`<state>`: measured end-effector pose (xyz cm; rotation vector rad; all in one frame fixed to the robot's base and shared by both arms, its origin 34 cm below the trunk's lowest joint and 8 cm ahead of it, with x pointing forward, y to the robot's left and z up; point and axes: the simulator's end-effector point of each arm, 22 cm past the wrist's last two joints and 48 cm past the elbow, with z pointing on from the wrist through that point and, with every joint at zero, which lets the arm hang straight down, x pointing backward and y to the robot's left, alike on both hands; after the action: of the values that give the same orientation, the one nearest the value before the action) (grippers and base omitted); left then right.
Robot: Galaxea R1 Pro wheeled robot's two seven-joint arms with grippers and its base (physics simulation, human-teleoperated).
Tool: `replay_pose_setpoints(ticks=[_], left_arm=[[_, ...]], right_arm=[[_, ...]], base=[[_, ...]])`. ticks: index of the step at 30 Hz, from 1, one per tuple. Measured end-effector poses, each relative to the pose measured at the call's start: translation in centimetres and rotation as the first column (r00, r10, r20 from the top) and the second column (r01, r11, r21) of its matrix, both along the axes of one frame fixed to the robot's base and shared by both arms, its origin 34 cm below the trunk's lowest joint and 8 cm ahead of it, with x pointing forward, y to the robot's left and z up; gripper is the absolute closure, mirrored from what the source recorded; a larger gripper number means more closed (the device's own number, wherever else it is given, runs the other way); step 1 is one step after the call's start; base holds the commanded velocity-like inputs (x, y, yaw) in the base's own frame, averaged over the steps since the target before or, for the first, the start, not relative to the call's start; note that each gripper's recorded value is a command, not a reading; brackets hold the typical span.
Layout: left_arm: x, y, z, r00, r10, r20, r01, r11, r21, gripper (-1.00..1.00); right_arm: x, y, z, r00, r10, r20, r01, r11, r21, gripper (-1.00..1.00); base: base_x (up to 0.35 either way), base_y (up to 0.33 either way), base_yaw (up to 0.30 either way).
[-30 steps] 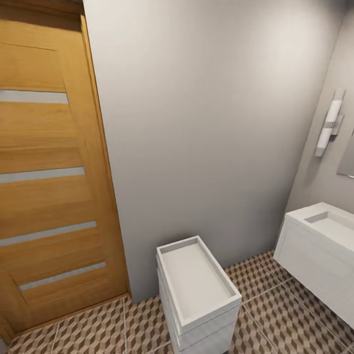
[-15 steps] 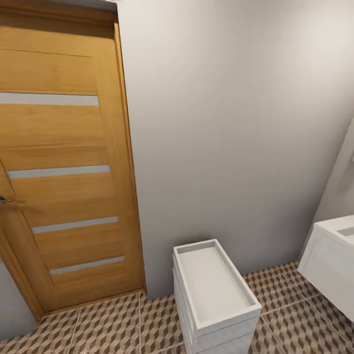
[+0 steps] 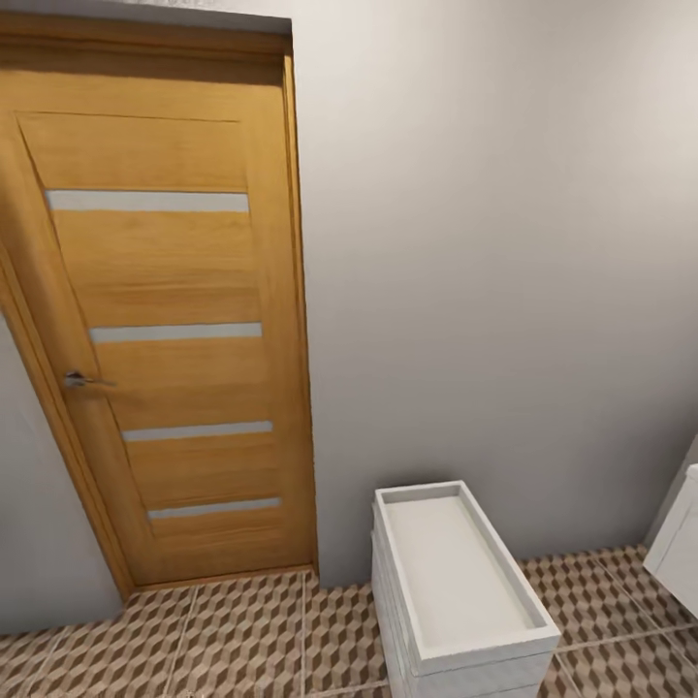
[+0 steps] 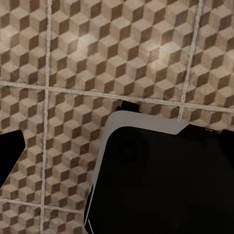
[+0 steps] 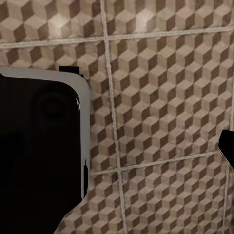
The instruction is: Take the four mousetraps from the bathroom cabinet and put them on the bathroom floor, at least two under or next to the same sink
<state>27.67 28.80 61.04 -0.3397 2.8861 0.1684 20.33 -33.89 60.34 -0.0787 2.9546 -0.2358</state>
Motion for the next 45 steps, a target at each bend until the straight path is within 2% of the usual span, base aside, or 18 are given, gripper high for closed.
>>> replay_pose_setpoints(ticks=[45], left_arm=[[0.6, 0.01, 0.25, 1.0, 0.0, 0.017, 0.0, 1.0, 0.0, -1.0]], right_arm=[[0.58, 0.01, 0.13, 1.0, 0.002, 0.015, -0.002, 1.0, 0.0, -1.0]], base=[[0.0, 0.0, 0.267]])
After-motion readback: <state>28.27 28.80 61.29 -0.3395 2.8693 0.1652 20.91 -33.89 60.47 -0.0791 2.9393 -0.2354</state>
